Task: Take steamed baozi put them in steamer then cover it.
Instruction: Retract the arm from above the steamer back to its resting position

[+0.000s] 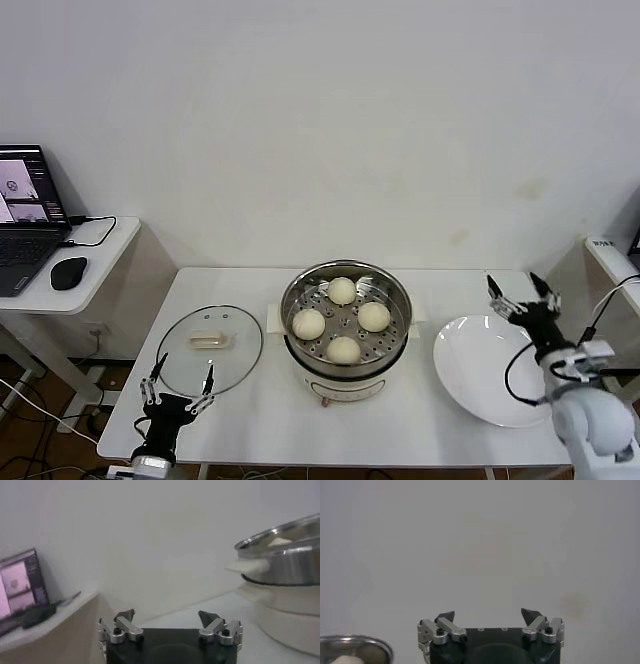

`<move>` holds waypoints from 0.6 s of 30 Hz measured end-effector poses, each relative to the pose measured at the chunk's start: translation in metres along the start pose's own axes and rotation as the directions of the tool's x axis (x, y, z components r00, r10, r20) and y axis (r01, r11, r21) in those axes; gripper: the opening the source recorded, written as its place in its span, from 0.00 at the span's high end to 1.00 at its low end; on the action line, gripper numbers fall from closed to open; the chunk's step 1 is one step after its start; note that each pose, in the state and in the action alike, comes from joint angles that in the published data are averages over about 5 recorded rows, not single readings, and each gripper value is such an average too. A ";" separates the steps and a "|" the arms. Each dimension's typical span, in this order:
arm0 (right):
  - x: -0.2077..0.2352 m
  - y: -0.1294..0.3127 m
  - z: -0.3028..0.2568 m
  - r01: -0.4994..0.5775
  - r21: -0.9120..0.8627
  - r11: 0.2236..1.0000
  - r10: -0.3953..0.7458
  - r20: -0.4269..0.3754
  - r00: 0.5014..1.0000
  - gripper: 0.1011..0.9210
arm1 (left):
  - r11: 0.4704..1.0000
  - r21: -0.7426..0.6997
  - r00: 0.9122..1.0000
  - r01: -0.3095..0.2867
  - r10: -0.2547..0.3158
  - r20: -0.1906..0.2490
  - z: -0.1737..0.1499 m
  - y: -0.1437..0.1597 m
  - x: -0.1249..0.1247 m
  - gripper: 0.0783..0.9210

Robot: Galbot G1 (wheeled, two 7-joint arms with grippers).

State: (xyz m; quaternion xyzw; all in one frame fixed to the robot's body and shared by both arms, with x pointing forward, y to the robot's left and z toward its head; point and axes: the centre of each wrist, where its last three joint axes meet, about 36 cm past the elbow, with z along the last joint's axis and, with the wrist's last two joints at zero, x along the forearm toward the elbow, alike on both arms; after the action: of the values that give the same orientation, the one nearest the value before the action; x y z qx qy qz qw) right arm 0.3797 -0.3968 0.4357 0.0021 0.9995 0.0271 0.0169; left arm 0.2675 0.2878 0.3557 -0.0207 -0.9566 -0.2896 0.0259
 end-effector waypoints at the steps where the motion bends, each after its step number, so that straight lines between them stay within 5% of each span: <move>1: 0.004 0.001 0.003 -0.020 -0.011 1.000 0.020 -0.004 1.000 0.12 | 0.999 -0.052 1.000 0.000 0.000 0.004 0.001 0.000 -0.002 0.12; 9: 0.029 0.004 0.020 -0.123 -0.059 0.991 0.120 -0.043 0.992 0.12 | 0.879 -0.476 0.999 0.040 -0.028 0.032 0.020 -0.005 -0.014 0.12; 18: 0.049 0.011 0.028 -0.177 -0.073 0.981 0.173 -0.067 0.983 0.12 | 0.721 -0.693 1.000 0.025 -0.008 0.027 0.039 0.002 -0.037 0.12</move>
State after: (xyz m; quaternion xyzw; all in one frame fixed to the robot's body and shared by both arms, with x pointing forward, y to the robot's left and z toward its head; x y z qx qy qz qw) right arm 0.3320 -0.3835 0.4063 0.0885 0.9936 0.0679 -0.0155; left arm 0.3026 0.3101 0.3220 -0.0235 -0.7794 -0.6261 0.0031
